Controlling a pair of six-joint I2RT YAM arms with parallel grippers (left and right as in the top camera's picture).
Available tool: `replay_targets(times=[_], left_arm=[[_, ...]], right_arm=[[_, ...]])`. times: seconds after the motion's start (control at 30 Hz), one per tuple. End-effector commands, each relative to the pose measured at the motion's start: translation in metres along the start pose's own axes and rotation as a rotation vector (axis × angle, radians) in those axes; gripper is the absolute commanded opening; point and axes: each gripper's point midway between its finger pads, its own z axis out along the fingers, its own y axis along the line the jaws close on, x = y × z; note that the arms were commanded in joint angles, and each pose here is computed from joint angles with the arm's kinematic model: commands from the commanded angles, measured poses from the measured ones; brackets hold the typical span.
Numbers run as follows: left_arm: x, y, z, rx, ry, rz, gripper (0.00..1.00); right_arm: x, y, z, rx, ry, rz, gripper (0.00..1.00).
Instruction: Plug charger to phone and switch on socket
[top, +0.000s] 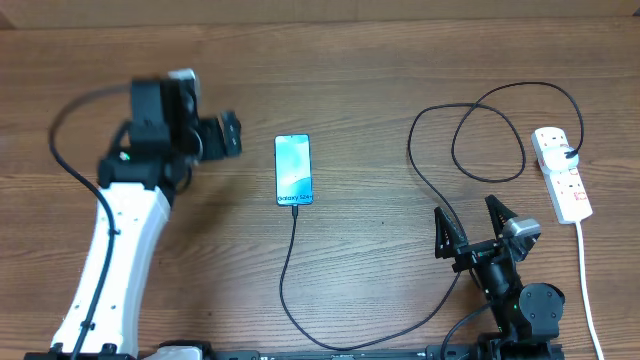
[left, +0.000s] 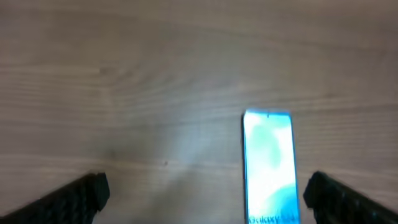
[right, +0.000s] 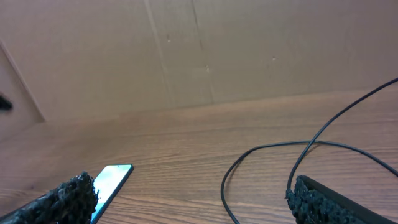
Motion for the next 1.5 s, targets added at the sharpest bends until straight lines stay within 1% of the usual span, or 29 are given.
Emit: replay_targets(times=[0.0, 0.13, 0.3, 0.5, 0.9, 1.0, 1.13, 1.3, 1.47], left_arm=[[0.039, 0.0, 0.016, 0.061, -0.026, 0.019, 1.0], [0.057, 0.004, 0.028, 0.078, -0.113, 0.023, 1.0], [0.075, 0.007, 0.032, 0.107, -0.218, 0.016, 1.0], [0.102, 0.012, 0.031, 0.125, -0.283, -0.01, 1.0], [0.147, 0.023, 0.029, 0.117, -0.292, -0.01, 1.0], [0.158, 0.025, 0.027, 0.121, -0.319, -0.008, 0.99], [0.162, 0.026, 0.021, 0.136, -0.387, -0.002, 1.0], [0.167, 0.031, 0.017, 0.108, -0.378, -0.005, 1.0], [0.172, 0.032, 0.006, 0.098, -0.383, 0.038, 1.0]], right_arm=[[0.002, 0.001, 0.0, -0.006, -0.002, -0.002, 1.0], [0.002, 0.001, 0.0, -0.006, -0.002, -0.002, 1.0], [0.002, 0.001, 0.0, -0.006, -0.002, -0.002, 1.0], [0.002, 0.001, 0.0, -0.006, -0.002, -0.002, 1.0], [0.002, 0.001, 0.0, -0.006, -0.002, -0.002, 1.0], [0.002, 0.001, 0.0, -0.006, -0.002, -0.002, 1.0], [0.002, 0.001, 0.0, -0.006, -0.002, -0.002, 1.0], [0.002, 0.001, 0.0, -0.006, -0.002, -0.002, 1.0], [0.002, 0.001, 0.0, -0.006, -0.002, -0.002, 1.0]])
